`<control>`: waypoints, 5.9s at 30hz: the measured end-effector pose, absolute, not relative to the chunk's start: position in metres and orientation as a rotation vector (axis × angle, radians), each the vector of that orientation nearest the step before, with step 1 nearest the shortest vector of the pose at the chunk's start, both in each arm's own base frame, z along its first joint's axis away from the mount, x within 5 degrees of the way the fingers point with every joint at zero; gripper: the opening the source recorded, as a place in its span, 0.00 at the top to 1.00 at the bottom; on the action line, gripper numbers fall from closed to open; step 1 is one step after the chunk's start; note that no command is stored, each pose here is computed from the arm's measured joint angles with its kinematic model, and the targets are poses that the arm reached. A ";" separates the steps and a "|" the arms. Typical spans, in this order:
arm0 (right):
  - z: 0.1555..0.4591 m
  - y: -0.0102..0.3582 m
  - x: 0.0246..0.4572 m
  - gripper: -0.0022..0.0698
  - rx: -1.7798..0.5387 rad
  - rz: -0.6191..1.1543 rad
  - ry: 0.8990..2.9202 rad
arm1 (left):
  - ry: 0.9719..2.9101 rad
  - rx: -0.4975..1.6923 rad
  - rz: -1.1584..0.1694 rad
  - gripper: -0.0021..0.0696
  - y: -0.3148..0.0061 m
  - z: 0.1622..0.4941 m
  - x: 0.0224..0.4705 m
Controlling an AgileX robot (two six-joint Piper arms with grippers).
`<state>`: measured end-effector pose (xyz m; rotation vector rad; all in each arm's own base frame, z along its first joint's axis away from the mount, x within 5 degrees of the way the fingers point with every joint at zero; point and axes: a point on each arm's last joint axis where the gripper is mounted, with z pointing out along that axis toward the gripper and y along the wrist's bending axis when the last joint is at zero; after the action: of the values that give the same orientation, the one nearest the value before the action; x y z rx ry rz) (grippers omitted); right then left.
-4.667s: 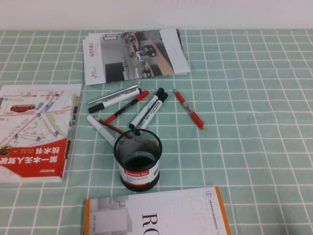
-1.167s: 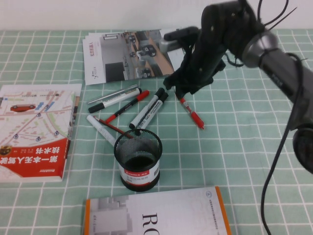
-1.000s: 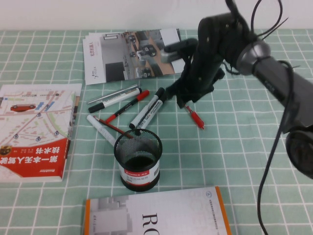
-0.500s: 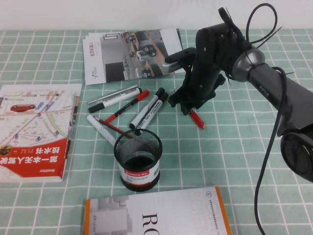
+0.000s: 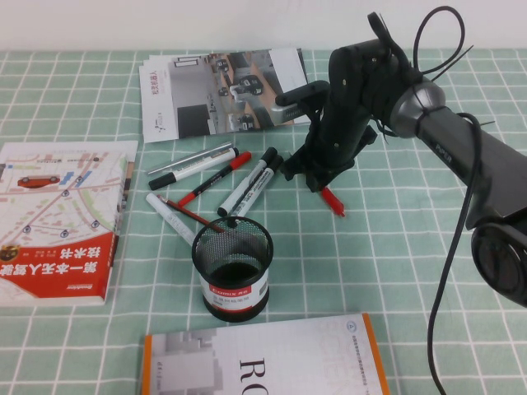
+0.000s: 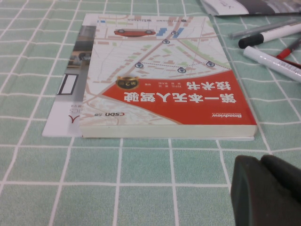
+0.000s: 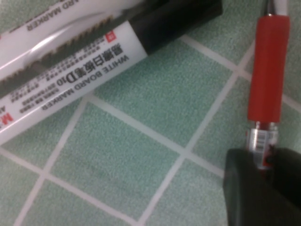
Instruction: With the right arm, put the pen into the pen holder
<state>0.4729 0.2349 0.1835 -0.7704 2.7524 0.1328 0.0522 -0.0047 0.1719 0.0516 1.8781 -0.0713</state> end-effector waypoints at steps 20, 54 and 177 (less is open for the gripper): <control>0.270 0.205 0.404 0.87 -0.763 0.095 2.692 | 1.878 0.052 -0.071 0.98 -0.005 0.172 0.052; 0.263 0.225 0.230 0.87 -0.558 0.873 1.226 | 1.879 0.052 -0.071 0.98 -0.005 0.172 0.052; 0.192 -0.008 0.056 1.00 0.146 0.008 1.632 | 1.878 0.052 -0.071 0.98 -0.005 0.172 0.052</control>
<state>0.0564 -0.0079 0.1920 0.1462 1.6325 0.0081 0.0521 -0.0047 0.1719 0.0516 1.8783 -0.0713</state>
